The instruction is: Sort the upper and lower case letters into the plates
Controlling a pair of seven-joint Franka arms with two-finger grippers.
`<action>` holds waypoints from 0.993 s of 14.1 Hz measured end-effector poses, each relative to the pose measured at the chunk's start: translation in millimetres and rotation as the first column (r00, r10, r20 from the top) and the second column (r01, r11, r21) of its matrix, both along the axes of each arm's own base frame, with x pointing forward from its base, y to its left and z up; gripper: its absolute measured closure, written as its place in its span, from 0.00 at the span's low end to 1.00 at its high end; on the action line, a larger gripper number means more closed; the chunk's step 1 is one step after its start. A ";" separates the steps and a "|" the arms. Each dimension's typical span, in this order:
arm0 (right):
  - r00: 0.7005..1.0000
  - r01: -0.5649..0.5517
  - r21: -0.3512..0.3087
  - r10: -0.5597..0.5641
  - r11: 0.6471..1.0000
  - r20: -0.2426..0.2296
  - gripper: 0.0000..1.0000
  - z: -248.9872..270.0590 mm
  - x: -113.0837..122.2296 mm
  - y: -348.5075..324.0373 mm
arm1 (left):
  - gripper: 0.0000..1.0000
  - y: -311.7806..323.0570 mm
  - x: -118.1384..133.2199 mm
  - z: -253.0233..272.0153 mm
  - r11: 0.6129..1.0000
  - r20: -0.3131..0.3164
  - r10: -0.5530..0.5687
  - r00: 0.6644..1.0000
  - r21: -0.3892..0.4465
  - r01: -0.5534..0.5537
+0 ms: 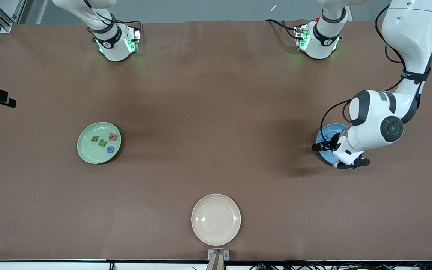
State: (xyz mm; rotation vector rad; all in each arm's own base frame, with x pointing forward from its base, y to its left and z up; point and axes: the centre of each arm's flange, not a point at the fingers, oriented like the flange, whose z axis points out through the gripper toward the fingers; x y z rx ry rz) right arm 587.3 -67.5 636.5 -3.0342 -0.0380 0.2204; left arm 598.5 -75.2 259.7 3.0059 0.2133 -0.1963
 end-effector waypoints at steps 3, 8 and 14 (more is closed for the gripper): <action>1.000 -0.012 -0.007 0.012 1.000 -0.001 0.00 -0.2 -0.2 4.7 | 0.00 6.5 2.6 16.3 1.000 0.029 0.003 1.000 0.005 -0.003; 1.000 -0.007 -0.005 0.007 1.000 0.017 0.00 -2.5 -8.2 2.9 | 0.00 31.9 5.7 47.1 0.999 0.077 0.001 0.997 0.043 -0.004; 0.998 -0.047 -0.017 0.048 0.999 0.032 0.00 -3.1 -16.3 23.5 | 0.00 71.1 -7.8 114.9 0.995 0.085 -0.043 0.995 0.089 0.035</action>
